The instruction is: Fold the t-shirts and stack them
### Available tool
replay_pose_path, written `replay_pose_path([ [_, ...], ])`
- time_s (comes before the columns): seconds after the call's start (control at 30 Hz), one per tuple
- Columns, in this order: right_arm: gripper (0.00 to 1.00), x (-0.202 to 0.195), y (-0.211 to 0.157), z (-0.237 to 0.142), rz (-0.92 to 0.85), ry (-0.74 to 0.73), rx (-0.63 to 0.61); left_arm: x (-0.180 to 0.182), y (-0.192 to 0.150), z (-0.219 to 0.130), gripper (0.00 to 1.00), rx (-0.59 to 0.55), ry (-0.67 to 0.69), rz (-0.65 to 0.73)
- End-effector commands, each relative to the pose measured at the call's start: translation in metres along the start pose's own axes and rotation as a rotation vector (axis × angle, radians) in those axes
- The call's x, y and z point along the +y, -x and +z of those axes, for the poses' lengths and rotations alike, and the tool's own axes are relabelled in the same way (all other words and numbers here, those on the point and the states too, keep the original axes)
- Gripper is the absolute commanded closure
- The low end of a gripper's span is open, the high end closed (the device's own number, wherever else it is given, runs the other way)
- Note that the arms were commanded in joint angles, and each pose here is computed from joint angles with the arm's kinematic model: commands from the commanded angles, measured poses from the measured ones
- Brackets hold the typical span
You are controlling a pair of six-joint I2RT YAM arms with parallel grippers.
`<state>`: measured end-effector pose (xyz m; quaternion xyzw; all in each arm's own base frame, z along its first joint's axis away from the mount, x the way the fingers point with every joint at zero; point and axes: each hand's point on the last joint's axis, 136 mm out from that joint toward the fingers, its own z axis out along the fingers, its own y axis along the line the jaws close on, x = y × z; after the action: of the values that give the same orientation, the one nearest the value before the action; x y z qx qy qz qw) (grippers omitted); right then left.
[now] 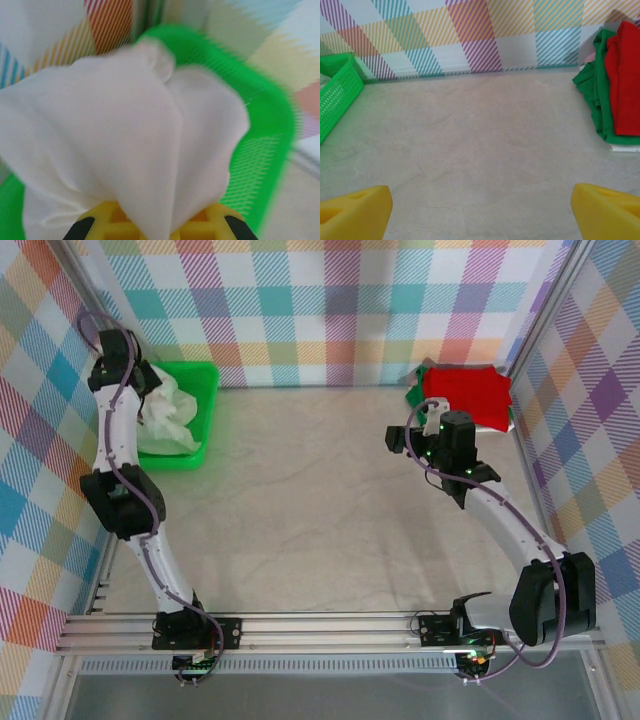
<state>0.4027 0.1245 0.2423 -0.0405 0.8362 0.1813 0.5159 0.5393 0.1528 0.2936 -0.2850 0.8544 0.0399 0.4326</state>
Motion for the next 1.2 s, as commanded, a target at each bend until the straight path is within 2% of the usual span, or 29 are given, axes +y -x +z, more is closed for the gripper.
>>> replay_pose_path([
  [0.0, 0.08, 0.004, 0.017, 0.003, -0.01, 0.007, -0.049, -0.051, 0.049, -0.072, 1.0, -0.16, -0.178, 0.029],
  [0.17, 0.09, 0.007, 0.032, 0.008, -0.008, 0.014, -0.08, -0.114, 0.093, -0.176, 1.0, -0.345, -0.385, 0.08],
  [0.3, 0.09, 0.005, 0.04, 0.008, -0.004, -0.001, -0.112, -0.157, 0.112, -0.266, 1.0, -0.512, -0.549, 0.094],
  [0.47, 0.09, 0.002, 0.045, 0.007, 0.004, -0.023, -0.131, -0.198, 0.097, -0.347, 1.0, -0.579, -0.764, 0.133],
  [0.6, 0.09, 0.001, 0.047, 0.006, 0.007, -0.028, -0.13, -0.231, 0.067, -0.385, 1.0, -0.583, -0.855, 0.24],
  [0.67, 0.1, -0.001, 0.049, 0.001, 0.018, -0.045, -0.137, -0.245, 0.044, -0.386, 1.0, -0.518, -0.882, 0.268],
  [0.87, 0.12, -0.009, 0.057, -0.029, 0.045, -0.104, -0.206, -0.273, -0.024, -0.36, 1.0, -0.341, -0.814, 0.363],
  [0.97, 0.12, -0.013, 0.06, -0.038, 0.043, -0.136, -0.207, -0.275, -0.036, -0.311, 1.0, -0.287, -0.672, 0.371],
  [1.07, 0.11, -0.017, 0.058, -0.035, 0.041, -0.162, -0.174, -0.285, -0.058, -0.24, 0.99, -0.152, -0.627, 0.366],
  [1.1, 0.11, -0.02, 0.057, -0.031, 0.045, -0.17, -0.158, -0.289, -0.065, -0.216, 0.84, -0.112, -0.62, 0.364],
  [1.13, 0.11, -0.022, 0.055, -0.027, 0.049, -0.175, -0.139, -0.293, -0.073, -0.189, 0.61, -0.073, -0.611, 0.365],
  [1.17, 0.11, -0.024, 0.05, -0.02, 0.058, -0.181, -0.107, -0.295, -0.08, -0.167, 0.5, -0.042, -0.6, 0.371],
])
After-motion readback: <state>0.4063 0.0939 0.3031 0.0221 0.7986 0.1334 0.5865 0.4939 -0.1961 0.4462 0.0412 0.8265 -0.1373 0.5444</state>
